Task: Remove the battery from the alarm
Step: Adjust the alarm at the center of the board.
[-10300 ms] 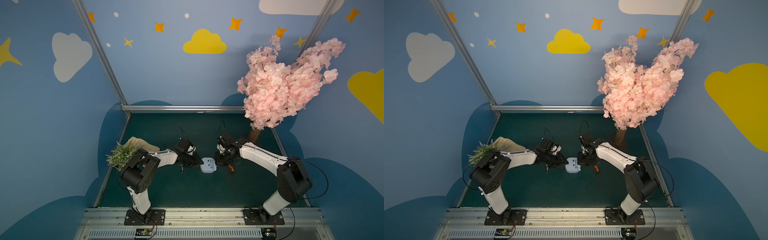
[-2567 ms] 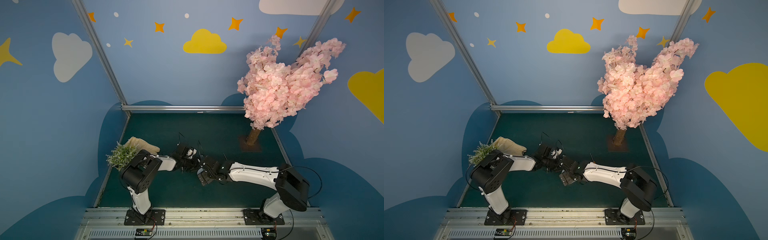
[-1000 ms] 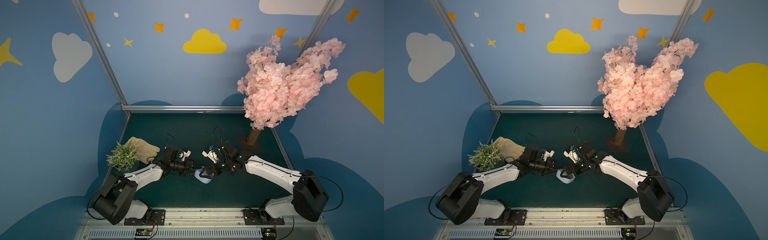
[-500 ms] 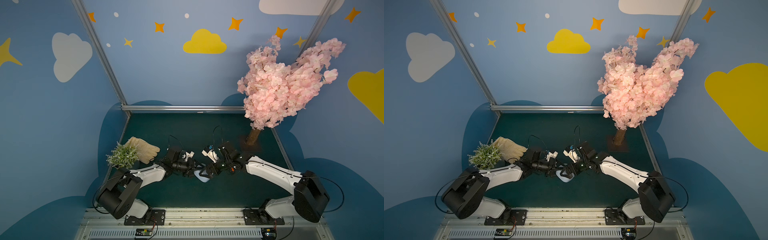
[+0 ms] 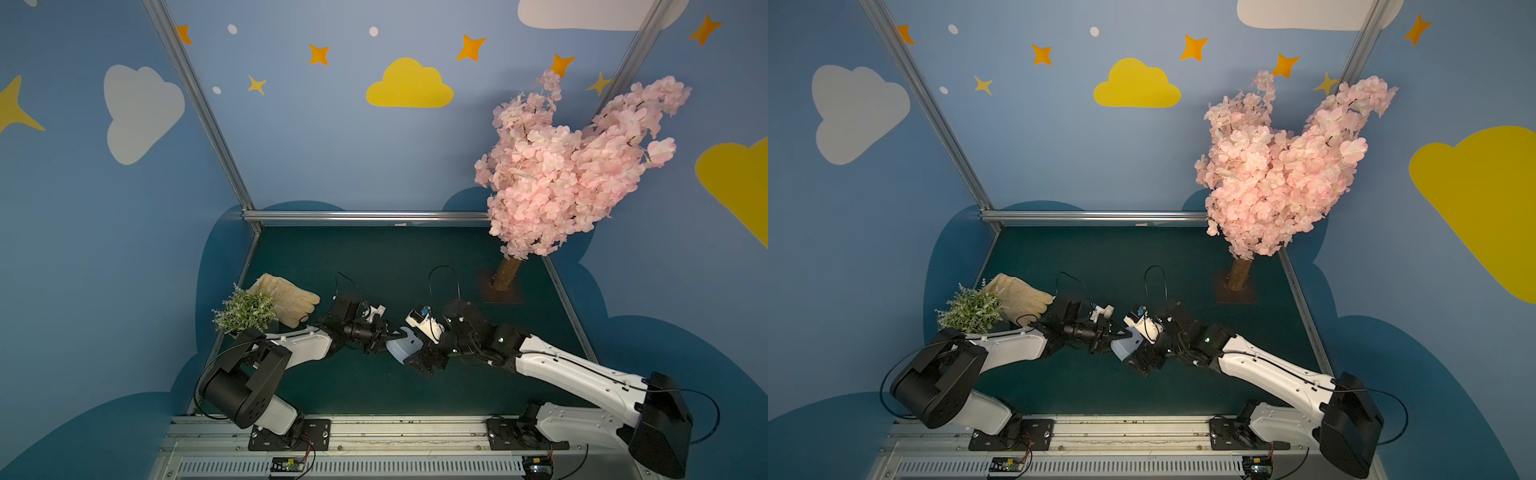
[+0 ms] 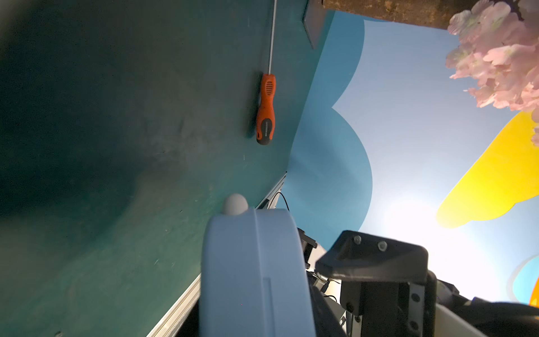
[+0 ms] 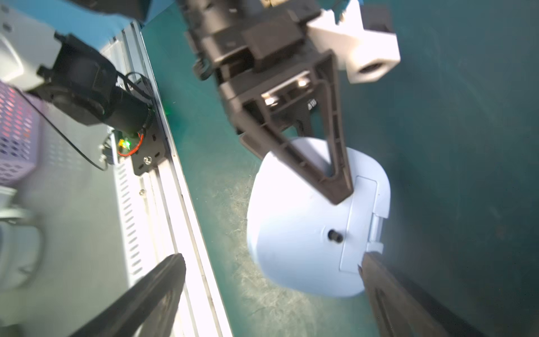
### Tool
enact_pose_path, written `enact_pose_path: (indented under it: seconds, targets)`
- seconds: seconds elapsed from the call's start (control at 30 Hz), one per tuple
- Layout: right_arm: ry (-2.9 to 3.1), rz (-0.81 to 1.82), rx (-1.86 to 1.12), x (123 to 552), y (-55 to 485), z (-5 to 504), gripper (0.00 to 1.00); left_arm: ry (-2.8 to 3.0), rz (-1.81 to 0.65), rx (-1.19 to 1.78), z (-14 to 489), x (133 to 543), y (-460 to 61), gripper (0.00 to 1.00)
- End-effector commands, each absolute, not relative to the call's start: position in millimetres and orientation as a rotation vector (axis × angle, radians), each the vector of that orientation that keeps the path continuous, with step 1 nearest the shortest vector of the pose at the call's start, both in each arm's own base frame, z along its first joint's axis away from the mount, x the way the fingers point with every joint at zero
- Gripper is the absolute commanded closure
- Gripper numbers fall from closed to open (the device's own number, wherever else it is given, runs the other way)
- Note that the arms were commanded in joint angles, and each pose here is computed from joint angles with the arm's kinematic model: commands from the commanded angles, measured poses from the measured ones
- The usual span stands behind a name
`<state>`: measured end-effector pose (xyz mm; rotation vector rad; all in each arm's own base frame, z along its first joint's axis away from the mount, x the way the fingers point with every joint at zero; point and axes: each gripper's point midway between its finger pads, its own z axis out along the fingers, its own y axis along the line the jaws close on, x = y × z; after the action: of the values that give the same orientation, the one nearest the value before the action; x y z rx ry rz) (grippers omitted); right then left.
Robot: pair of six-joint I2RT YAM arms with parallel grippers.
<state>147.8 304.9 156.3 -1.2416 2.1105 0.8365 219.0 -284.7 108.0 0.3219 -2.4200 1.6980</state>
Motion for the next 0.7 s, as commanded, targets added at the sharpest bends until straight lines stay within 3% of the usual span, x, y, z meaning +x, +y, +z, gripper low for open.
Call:
enact_pose_path:
  seconds: [0.0, 0.5, 0.67]
  targets:
    - [1.975, 0.630, -1.280, 159.7, 303.7, 151.7, 0.02, -2.356, 1.646, 0.361, 113.8, 214.1, -283.1, 0.78]
    - [1.713, 0.171, -1.403, 160.6, 323.2, 144.6, 0.02, -2.297, 1.357, 0.726, 132.3, 196.1, -263.3, 0.80]
    - [1.692, 0.170, -1.373, 162.3, 331.4, 149.4, 0.22, -2.252, 1.327, 0.791, 129.6, 193.7, -262.5, 0.80]
